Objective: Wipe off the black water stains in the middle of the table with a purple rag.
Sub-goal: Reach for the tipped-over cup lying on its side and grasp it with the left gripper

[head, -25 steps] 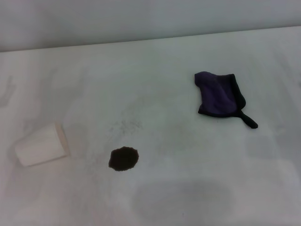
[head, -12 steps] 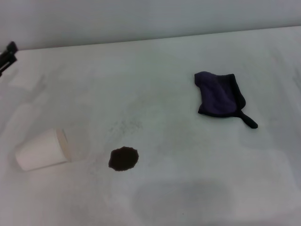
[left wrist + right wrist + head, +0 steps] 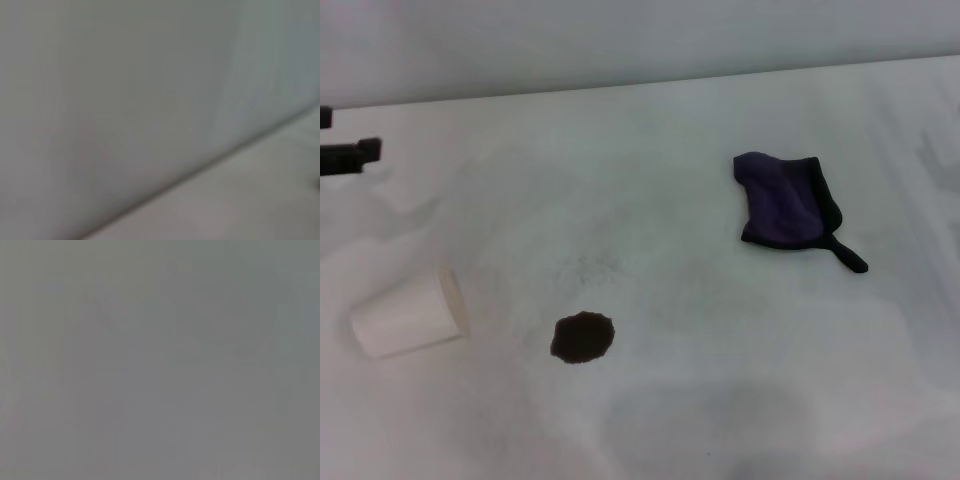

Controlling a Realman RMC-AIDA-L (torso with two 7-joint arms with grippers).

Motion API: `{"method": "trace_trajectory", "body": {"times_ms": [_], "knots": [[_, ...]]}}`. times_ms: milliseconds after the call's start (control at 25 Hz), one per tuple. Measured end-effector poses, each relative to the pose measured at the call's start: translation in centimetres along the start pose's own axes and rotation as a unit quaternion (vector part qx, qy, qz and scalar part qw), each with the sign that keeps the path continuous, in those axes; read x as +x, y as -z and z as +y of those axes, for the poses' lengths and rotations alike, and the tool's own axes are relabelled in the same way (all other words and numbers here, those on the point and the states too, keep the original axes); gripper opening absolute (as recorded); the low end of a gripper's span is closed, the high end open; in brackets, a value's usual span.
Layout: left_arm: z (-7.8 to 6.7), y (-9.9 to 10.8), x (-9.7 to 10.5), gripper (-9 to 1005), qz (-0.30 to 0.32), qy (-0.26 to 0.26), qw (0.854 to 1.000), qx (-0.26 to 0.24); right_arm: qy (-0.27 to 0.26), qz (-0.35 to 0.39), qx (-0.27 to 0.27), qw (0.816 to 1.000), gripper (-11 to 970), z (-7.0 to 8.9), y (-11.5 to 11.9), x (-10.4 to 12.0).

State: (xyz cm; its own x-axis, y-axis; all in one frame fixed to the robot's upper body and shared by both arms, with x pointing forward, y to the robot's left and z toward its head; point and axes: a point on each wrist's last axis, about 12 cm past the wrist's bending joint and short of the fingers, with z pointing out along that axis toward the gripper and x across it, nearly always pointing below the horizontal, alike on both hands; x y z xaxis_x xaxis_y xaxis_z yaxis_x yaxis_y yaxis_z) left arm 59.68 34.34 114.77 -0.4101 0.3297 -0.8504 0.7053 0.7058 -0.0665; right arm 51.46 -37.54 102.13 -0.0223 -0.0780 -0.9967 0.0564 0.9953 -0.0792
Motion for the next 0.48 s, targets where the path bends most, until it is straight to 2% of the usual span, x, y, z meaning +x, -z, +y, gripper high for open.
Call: {"method": "trace_trajectory", "body": {"times_ms": [120, 200, 320, 480], "knots": [[0.4, 1.7, -1.1, 876, 0.057, -0.021, 0.998, 0.020, -0.004, -0.007, -0.009, 1.000, 871, 0.9, -0.8, -0.4], [0.3, 1.9, -1.6, 877, 0.100, -0.039, 0.994, 0.037, -0.007, -0.008, -0.010, 1.000, 871, 1.1, -0.9, -0.4], [-0.1, 1.2, -2.1, 877, 0.174, -0.072, 0.980, 0.062, -0.013, -0.009, 0.001, 1.000, 871, 1.0, -0.9, -0.4], [-1.1, -0.5, -1.8, 877, 0.233, -0.123, 0.961, 0.084, -0.020, -0.004, 0.015, 1.000, 870, 0.8, -0.8, -0.2]]}}
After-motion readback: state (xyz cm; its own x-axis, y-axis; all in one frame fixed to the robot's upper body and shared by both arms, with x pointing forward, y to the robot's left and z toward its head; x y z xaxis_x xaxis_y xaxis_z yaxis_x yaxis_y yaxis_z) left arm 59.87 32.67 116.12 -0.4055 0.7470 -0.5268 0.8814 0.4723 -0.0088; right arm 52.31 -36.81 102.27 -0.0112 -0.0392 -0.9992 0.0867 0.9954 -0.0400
